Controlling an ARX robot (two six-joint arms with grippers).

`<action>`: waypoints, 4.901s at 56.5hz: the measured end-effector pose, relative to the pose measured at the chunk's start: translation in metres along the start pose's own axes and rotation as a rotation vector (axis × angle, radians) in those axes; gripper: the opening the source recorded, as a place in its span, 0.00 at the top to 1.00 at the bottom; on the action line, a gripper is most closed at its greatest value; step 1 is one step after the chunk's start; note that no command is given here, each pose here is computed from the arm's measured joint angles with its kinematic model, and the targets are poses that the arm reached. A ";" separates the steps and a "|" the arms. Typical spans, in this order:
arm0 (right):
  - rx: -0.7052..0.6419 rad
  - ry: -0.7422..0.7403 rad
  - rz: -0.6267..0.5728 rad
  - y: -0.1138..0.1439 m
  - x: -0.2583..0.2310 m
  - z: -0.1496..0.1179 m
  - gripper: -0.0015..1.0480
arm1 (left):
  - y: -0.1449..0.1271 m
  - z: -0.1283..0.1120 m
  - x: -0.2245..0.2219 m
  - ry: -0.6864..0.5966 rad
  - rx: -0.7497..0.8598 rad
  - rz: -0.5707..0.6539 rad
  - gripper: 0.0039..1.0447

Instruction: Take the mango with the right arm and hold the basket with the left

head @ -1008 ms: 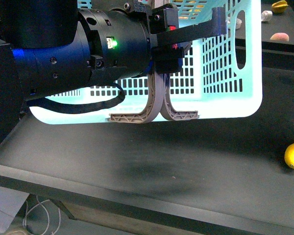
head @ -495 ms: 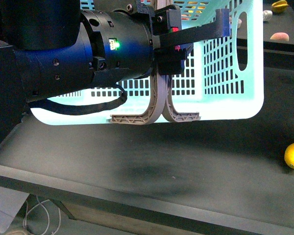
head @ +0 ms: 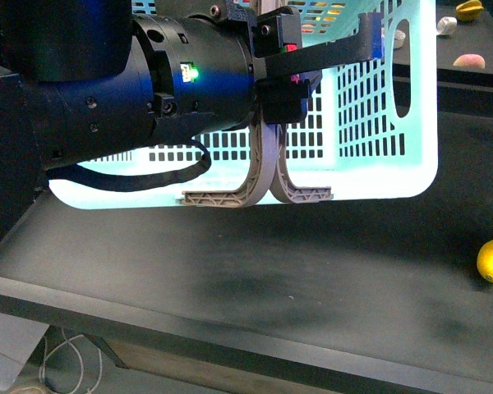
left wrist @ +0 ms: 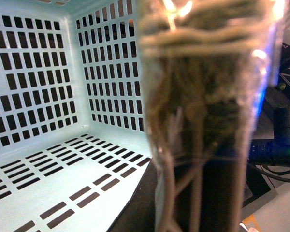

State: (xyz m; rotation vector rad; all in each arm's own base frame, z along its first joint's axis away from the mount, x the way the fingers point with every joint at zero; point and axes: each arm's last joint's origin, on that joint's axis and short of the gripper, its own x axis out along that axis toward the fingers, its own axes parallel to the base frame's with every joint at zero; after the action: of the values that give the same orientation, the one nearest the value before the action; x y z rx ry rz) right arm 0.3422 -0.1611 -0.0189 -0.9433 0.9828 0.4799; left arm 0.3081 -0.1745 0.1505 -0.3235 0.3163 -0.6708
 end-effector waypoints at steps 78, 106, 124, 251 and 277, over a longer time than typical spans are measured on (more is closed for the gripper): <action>0.021 0.002 0.059 -0.009 0.094 0.027 0.08 | 0.000 0.000 0.000 0.000 0.000 0.000 0.96; 0.054 0.045 0.047 -0.005 0.103 0.022 0.08 | 0.000 0.000 0.000 0.000 0.000 0.000 0.96; 0.072 0.077 0.029 -0.008 0.102 0.013 0.11 | 0.000 0.000 0.000 0.000 0.000 0.000 0.96; 0.745 -0.843 -0.075 0.021 -0.192 0.143 0.42 | 0.000 0.000 0.000 0.000 0.000 0.000 0.96; 0.808 -0.914 -0.079 0.037 -0.193 0.214 0.42 | 0.000 0.000 0.000 0.000 0.000 0.000 0.96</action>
State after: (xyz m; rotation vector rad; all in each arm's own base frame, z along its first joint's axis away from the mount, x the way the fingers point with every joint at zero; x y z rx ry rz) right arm 0.3230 0.0510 0.1785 0.0175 0.2284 0.3353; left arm 0.3081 -0.1745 0.1505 -0.3235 0.3163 -0.6708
